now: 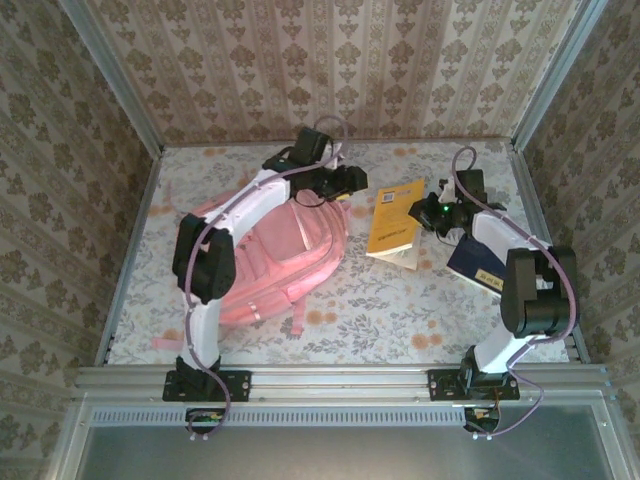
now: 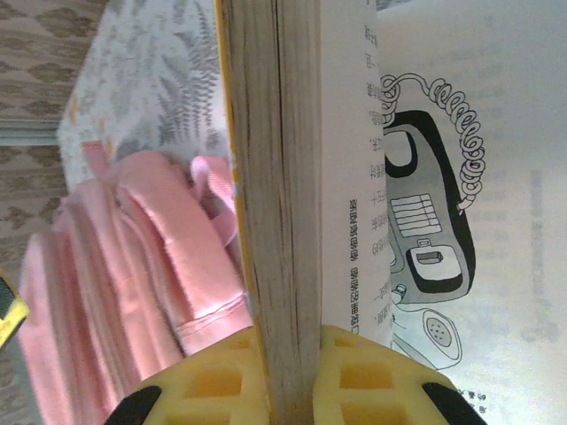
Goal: Pack the student bag
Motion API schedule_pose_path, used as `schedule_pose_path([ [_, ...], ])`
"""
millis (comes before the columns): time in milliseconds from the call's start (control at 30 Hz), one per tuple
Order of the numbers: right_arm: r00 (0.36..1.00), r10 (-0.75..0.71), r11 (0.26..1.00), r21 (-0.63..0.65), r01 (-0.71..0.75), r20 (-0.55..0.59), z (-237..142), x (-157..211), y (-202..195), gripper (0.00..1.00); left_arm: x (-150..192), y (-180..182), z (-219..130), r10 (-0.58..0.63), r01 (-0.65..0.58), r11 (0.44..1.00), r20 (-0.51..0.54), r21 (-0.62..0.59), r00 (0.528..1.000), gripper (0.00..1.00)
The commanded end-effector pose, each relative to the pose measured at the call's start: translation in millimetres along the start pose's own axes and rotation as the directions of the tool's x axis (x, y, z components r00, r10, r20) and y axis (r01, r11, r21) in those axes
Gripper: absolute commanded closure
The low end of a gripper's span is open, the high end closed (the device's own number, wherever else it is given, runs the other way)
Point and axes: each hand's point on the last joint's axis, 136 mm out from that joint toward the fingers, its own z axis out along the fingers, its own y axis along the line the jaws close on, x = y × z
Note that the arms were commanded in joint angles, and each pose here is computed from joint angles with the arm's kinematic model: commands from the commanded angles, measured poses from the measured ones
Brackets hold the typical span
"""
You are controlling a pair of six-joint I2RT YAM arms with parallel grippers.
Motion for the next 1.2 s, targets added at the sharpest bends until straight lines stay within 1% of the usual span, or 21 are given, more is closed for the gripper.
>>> schedule_pose_path([
  [0, 0.998, -0.037, 0.980, -0.193, 0.047, 0.052, -25.7, -6.0, 50.2, 1.00, 18.4, 10.4, 4.8, -0.070, 0.071, 0.997, -0.048, 0.032, 0.996, 0.41],
  [133, 0.994, -0.055, 0.955, -0.286, 0.080, 0.095, -48.1, -2.5, 76.0, 1.00, 18.8, 8.5, 1.7, -0.069, 0.072, 0.996, -0.059, 0.047, 0.996, 0.40],
  [200, 0.992, -0.064, 0.934, -0.343, 0.097, 0.105, -57.8, 0.1, 92.2, 1.00, 18.8, 7.8, 2.0, -0.097, 0.104, 0.991, -0.084, 0.081, 0.992, 0.40],
  [267, 0.993, -0.076, 0.918, -0.382, 0.106, 0.095, -60.8, 4.9, 104.3, 1.00, 14.8, 2.6, 2.0, -0.119, 0.129, 0.983, -0.085, 0.127, 0.989, 0.39],
  [300, 0.993, -0.081, 0.912, -0.395, 0.109, 0.088, -60.9, 7.2, 108.7, 1.00, 13.5, -0.5, 2.1, -0.122, 0.134, 0.981, -0.087, 0.143, 0.989, 0.39],
  [333, 0.990, -0.102, 0.897, -0.421, 0.135, 0.101, -71.1, 10.7, 121.3, 1.00, 12.6, -4.4, 2.7, -0.123, 0.137, 0.977, -0.093, 0.166, 0.988, 0.38],
  [367, 0.990, -0.109, 0.891, -0.432, 0.139, 0.095, -72.7, 13.5, 126.2, 1.00, 12.5, -8.8, 3.6, -0.127, 0.144, 0.971, -0.102, 0.190, 0.987, 0.38],
  [633, 0.992, -0.119, 0.851, -0.510, 0.125, 0.046, -80.2, 22.2, 147.9, 1.00, 5.7, -31.7, 4.3, -0.146, 0.179, 0.918, -0.118, 0.354, 0.982, 0.38],
  [733, 0.992, -0.122, 0.837, -0.535, 0.114, 0.022, -80.2, 23.3, 152.4, 1.00, 3.6, -37.3, 4.1, -0.153, 0.192, 0.889, -0.126, 0.415, 0.980, 0.39],
  [800, 0.992, -0.129, 0.833, -0.541, 0.115, 0.012, -80.0, 25.0, 153.3, 1.00, 0.6, -42.6, 0.6, -0.157, 0.197, 0.869, -0.123, 0.455, 0.980, 0.45],
  [900, 0.992, -0.127, 0.839, -0.532, 0.115, 0.015, -78.4, 24.6, 150.8, 1.00, -4.7, -48.5, -7.0, -0.162, 0.193, 0.849, -0.105, 0.491, 0.981, 0.58],
  [1033, 0.993, -0.117, 0.857, -0.504, 0.110, 0.017, -75.4, 23.1, 145.7, 1.00, -8.8, -57.6, -15.1, -0.152, 0.174, 0.830, -0.085, 0.530, 0.985, 0.84],
  [1067, 0.993, -0.112, 0.869, -0.484, 0.108, 0.021, -73.9, 21.7, 142.5, 0.99, -10.8, -58.2, -17.3, -0.156, 0.173, 0.823, -0.076, 0.541, 0.985, 0.90],
  [1100, 0.994, -0.109, 0.880, -0.463, 0.111, 0.030, -73.8, 20.1, 139.7, 0.92, -13.9, -58.4, -19.9, -0.165, 0.172, 0.818, -0.064, 0.549, 0.984, 0.96],
  [1133, 0.993, -0.109, 0.894, -0.433, 0.117, 0.044, -74.8, 19.0, 136.2, 0.81, -17.2, -57.0, -22.9, -0.181, 0.179, 0.811, -0.053, 0.557, 0.982, 1.00],
  [1167, 0.992, -0.107, 0.912, -0.391, 0.124, 0.065, -76.7, 17.1, 131.4, 0.66, -22.2, -53.9, -26.6, -0.203, 0.187, 0.806, -0.034, 0.561, 0.979, 1.00],
])
